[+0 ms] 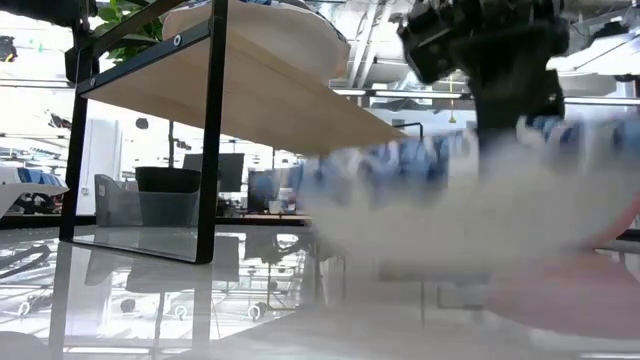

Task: Place and stack bowls onto a shelf
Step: Stack the right white patterned bowl on the white patterned bowl on the shelf

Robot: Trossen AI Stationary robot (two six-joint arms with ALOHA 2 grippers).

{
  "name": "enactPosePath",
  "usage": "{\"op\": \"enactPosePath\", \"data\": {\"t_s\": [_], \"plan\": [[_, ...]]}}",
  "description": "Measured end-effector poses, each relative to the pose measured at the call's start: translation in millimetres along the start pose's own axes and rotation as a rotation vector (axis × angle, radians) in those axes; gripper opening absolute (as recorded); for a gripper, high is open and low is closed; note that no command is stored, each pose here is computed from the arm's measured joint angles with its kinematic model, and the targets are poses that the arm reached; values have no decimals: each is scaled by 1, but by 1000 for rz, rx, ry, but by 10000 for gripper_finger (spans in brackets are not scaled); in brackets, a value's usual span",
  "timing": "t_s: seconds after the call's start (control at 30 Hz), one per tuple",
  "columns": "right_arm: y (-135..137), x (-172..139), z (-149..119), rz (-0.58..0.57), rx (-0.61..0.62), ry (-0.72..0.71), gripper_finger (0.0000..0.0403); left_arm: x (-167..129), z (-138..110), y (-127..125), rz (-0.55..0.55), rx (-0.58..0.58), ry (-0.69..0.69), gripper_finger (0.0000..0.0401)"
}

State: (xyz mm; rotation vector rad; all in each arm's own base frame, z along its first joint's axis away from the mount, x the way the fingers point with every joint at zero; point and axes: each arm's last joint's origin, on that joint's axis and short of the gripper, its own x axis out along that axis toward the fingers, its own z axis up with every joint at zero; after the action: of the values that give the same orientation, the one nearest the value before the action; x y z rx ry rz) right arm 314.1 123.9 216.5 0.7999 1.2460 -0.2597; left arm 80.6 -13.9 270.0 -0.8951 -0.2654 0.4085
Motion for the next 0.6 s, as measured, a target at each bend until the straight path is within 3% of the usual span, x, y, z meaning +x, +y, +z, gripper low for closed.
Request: {"op": "enactPosePath", "data": {"t_s": [0.23,0.4,0.6], "plan": [[-8,-51,-10,52,0,11,31,0,0,0,0,0,0,190],[-11,-97,-21,217,28,46,32,0,0,0,0,-7,-1,190],[-18,-150,-19,450,55,-98,24,0,0,0,-1,-9,-1,190]]}}
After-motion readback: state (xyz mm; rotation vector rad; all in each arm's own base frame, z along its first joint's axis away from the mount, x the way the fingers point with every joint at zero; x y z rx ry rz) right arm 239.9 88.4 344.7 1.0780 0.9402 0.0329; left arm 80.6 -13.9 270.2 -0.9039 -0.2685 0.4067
